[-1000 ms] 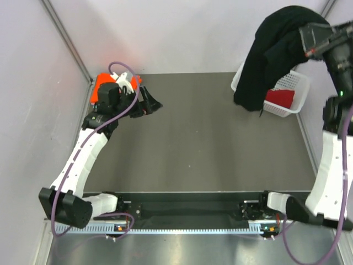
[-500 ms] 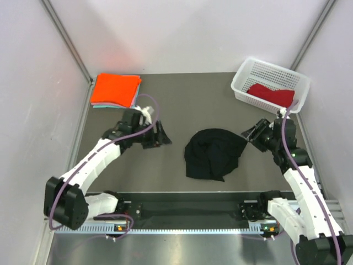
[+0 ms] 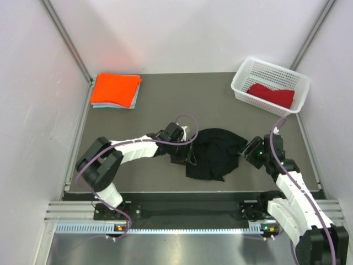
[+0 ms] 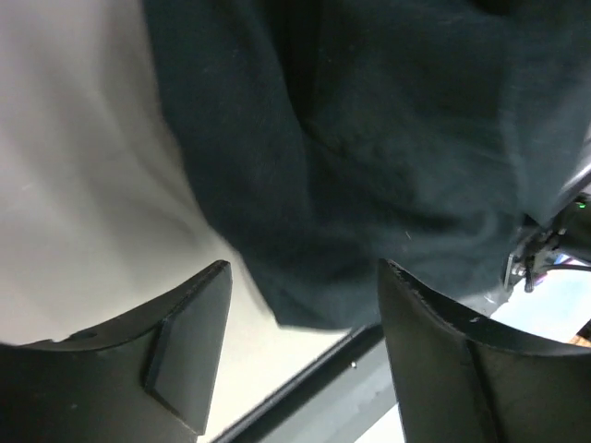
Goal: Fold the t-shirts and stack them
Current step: Flatten the tshirt out
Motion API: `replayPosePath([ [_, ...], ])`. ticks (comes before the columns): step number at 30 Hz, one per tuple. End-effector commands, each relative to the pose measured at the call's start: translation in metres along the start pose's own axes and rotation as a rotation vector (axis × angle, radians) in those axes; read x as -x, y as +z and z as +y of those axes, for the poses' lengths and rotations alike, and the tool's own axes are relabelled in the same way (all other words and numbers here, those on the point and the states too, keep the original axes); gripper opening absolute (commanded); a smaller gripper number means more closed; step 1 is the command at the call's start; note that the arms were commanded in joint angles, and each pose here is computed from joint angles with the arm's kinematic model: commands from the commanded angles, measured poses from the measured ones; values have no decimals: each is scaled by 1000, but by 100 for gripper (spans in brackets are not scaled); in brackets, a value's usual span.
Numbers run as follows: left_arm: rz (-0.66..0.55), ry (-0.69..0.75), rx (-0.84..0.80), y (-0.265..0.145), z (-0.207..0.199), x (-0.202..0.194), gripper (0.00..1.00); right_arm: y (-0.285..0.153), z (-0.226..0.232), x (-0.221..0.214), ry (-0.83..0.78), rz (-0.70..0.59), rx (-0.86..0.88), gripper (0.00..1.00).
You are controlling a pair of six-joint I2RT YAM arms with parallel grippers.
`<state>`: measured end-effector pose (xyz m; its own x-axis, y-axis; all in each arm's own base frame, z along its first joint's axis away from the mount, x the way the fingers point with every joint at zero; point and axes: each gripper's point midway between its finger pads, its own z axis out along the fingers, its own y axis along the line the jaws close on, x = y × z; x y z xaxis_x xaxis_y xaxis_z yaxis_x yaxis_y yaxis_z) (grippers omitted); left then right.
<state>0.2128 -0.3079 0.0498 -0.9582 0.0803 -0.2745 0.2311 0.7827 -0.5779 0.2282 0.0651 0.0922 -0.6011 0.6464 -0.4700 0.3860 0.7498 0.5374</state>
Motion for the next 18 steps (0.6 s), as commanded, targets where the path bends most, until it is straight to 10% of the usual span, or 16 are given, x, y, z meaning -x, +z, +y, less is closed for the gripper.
replayPosePath([
  [1, -85, 20, -103, 12, -26, 25, 64, 9, 33, 13, 29, -56, 174, 54],
  [6, -107, 21, -63, 9, -23, 33, 0, 31, 32, 3, 49, -17, 183, 54],
  [9, -175, 57, 9, -14, -22, 52, 0, 40, 43, 5, 54, -10, 222, 47],
  [11, -229, 73, 38, -33, -25, 69, 0, 46, 44, 16, 38, -40, 199, 12],
  [13, -307, 93, 113, -63, -23, 98, 0, 39, 59, 45, -6, -113, 192, 0],
  [18, -547, 64, 243, -162, -20, 182, 0, -26, 135, 162, -115, -395, 223, 0],
])
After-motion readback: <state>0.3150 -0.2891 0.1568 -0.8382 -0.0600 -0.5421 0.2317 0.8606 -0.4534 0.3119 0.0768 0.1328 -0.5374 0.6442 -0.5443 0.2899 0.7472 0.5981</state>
